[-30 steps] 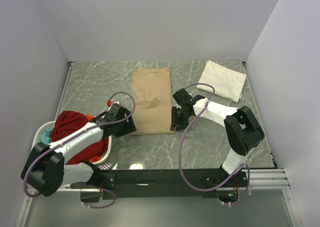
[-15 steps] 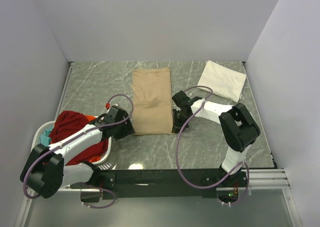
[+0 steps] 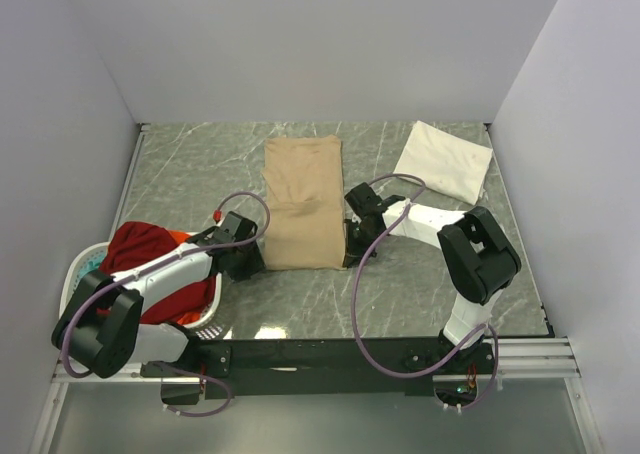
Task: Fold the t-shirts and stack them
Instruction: Fold the tshirt
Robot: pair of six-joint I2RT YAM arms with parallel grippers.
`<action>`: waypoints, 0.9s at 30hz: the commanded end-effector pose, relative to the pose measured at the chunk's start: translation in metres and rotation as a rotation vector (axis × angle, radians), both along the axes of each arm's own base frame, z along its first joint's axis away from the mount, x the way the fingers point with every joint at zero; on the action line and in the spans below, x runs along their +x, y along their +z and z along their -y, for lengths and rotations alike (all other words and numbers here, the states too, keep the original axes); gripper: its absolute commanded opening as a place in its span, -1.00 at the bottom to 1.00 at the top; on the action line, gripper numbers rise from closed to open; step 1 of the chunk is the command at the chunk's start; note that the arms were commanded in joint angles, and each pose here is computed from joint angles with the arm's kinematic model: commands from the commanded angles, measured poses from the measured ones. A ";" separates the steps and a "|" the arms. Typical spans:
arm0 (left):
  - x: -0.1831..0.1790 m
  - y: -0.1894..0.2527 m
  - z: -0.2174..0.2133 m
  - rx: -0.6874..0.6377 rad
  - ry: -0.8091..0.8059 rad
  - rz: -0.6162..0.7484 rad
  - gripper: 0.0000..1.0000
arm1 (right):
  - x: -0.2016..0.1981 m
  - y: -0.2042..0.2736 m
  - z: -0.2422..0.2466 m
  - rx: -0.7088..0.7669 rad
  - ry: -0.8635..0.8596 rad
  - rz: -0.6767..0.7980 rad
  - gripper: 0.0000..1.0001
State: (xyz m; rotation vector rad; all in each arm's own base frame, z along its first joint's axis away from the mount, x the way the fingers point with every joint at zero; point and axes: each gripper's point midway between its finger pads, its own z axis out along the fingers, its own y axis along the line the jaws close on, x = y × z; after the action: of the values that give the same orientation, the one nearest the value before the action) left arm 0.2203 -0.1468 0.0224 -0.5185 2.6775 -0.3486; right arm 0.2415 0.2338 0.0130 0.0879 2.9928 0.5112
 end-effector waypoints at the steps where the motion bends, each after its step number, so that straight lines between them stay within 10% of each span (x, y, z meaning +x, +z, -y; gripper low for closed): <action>1: 0.010 0.002 0.003 -0.018 0.013 0.026 0.05 | -0.019 -0.022 0.018 -0.081 0.003 -0.062 -0.82; 27: 0.024 -0.008 0.009 -0.009 -0.006 0.026 -0.41 | -0.026 -0.023 0.023 -0.083 0.003 -0.070 -0.88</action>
State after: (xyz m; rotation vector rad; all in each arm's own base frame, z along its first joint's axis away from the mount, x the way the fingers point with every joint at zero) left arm 0.2413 -0.1588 0.0196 -0.5208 2.6439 -0.3990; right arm 0.2383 0.2366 0.0124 0.0835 2.9847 0.5566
